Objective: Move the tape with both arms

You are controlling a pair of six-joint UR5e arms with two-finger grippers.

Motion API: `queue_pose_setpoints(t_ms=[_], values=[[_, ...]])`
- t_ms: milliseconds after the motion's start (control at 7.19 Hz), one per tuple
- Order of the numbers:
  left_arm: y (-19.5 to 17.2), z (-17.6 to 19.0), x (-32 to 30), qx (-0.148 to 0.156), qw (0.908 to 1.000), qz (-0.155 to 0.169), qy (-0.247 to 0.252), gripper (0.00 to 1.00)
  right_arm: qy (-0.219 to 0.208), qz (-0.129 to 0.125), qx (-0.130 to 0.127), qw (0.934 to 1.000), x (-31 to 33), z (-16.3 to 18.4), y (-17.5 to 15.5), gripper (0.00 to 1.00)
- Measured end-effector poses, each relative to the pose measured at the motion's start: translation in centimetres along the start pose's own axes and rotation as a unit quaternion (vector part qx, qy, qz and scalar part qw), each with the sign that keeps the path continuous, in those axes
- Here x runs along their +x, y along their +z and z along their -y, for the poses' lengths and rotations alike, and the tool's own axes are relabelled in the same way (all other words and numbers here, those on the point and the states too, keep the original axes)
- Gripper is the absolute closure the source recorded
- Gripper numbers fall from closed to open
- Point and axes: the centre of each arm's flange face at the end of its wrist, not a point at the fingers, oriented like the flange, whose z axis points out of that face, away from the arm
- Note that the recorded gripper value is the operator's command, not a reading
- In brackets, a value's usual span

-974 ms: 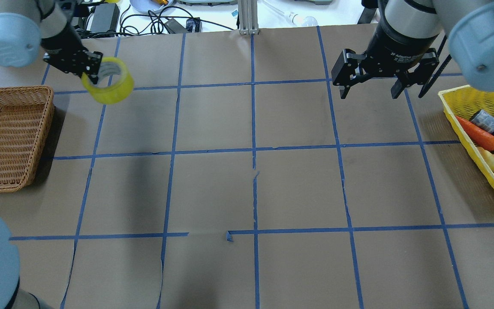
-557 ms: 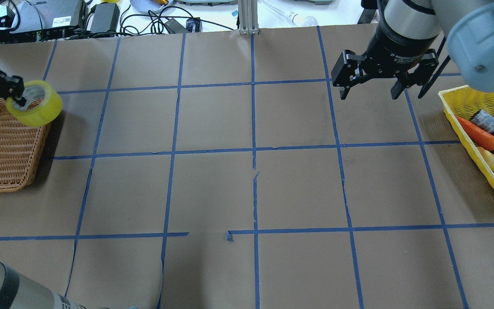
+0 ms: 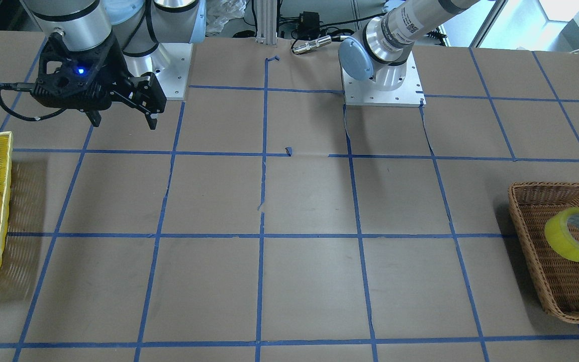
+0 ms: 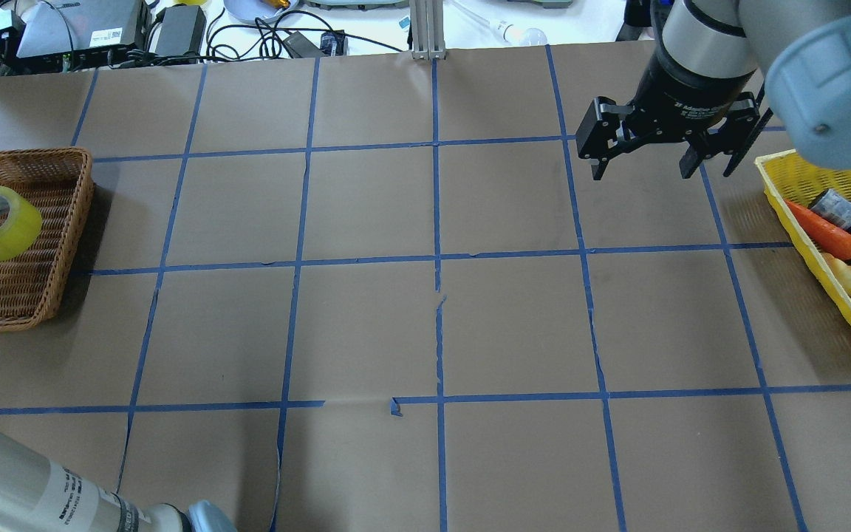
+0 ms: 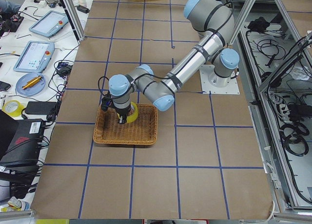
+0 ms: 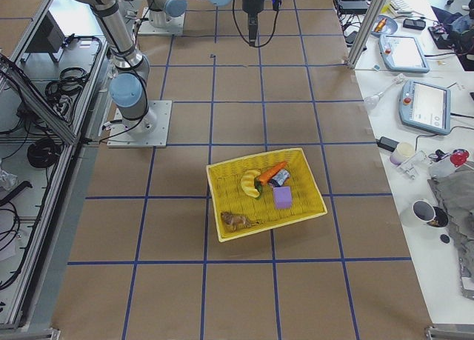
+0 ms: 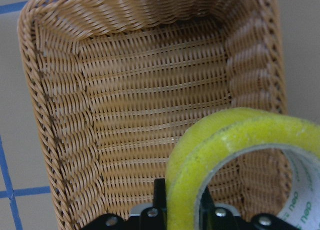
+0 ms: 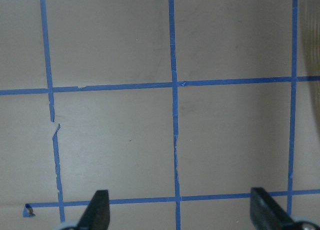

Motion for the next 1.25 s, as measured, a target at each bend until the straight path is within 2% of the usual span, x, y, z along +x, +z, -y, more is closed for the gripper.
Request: queue_pose_setpoints(t_ms=[139, 278, 417, 557, 835, 1113, 1252], values=[[1.8, -0.2, -0.6, 0.002, 1.0, -0.005, 0.004, 0.42, 0.0, -0.001, 0.0, 1.0, 0.0, 0.0, 0.0, 0.0], [3.4, -0.1, -0.6, 0.009, 0.9998, -0.014, 0.005, 0.21, 0.0, -0.003, 0.001, 1.0, 0.1, 0.0, 0.1, 0.0], [4.0, 0.0, -0.5, 0.02, 0.9995, -0.024, 0.005, 0.13, 0.0, -0.005, 0.001, 1.0, 0.1, 0.0, 0.1, 0.0], [3.1, 0.3, -0.2, 0.026, 0.9994, -0.02, 0.007, 0.11, 0.0, -0.007, 0.002, 1.0, 0.2, 0.1, 0.0, 0.0], [-2.0, 1.9, 3.8, 0.012, 0.9999, -0.004, 0.01, 0.11, 0.0, -0.008, 0.002, 1.0, 0.1, 0.0, 0.0, 0.0], [-9.7, 4.6, 14.7, -0.021, 0.9995, -0.002, -0.025, 0.06, -0.001, -0.008, 0.004, 1.0, 0.1, 0.1, 0.0, 0.0], [-13.5, 5.5, 21.4, -0.021, 0.999, 0.004, -0.038, 0.06, -0.003, -0.007, 0.003, 1.0, 0.2, 0.0, -0.1, 0.0]])
